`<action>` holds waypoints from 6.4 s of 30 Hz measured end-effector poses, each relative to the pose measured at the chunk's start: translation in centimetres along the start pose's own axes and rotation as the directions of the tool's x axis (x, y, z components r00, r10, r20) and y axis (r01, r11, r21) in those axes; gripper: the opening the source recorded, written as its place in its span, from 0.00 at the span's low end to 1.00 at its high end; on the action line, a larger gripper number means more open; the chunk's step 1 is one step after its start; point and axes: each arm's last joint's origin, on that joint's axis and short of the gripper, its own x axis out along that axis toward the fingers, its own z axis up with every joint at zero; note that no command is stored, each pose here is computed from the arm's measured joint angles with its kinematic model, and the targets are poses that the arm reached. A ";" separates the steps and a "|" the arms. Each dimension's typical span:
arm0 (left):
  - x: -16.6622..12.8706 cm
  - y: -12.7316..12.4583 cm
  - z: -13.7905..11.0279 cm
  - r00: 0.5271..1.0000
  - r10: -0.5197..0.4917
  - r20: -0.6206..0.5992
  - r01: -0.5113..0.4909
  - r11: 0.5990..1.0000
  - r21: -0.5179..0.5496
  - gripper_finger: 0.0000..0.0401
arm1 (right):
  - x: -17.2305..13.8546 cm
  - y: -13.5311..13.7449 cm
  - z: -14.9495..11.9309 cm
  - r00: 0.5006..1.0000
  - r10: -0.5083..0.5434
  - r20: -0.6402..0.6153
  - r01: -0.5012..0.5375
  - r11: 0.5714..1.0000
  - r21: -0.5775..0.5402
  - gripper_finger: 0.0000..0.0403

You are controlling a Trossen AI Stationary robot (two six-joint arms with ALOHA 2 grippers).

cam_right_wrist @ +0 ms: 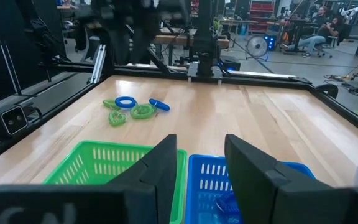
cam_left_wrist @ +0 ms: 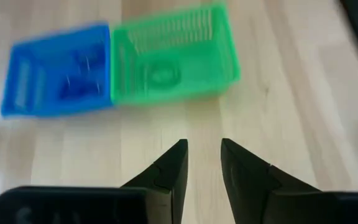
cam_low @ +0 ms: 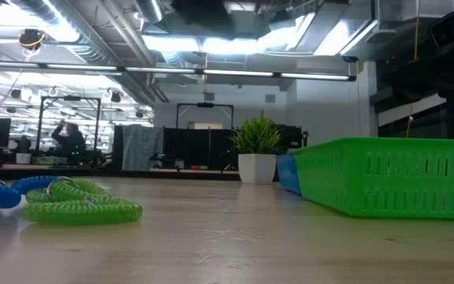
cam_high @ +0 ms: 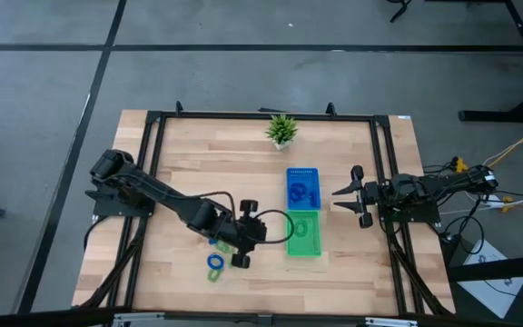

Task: Sort spring keychains
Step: Put the blue spring keychain into the blue bin

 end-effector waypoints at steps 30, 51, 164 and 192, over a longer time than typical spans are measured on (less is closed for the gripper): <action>-1.1 -1.6 -5.7 0.835 -0.050 -0.548 -0.123 0.954 -0.274 0.43 | 0.0 0.0 0.0 1.000 0.000 0.000 0.000 1.000 0.000 0.34; 2.8 -3.2 -12.0 0.851 -0.037 -0.523 -0.142 0.944 -0.297 0.46 | 0.0 0.0 0.0 1.000 0.000 0.000 0.000 1.000 0.000 0.34; -3.9 5.8 -12.2 0.983 -0.006 0.182 0.058 0.958 -0.282 0.04 | 0.0 0.0 0.0 1.000 0.000 0.000 0.000 1.000 0.000 0.34; -2.1 8.5 -13.3 0.909 -0.023 0.415 0.173 0.929 -0.328 0.04 | 0.0 0.0 0.0 1.000 0.000 0.000 0.000 1.000 0.000 0.34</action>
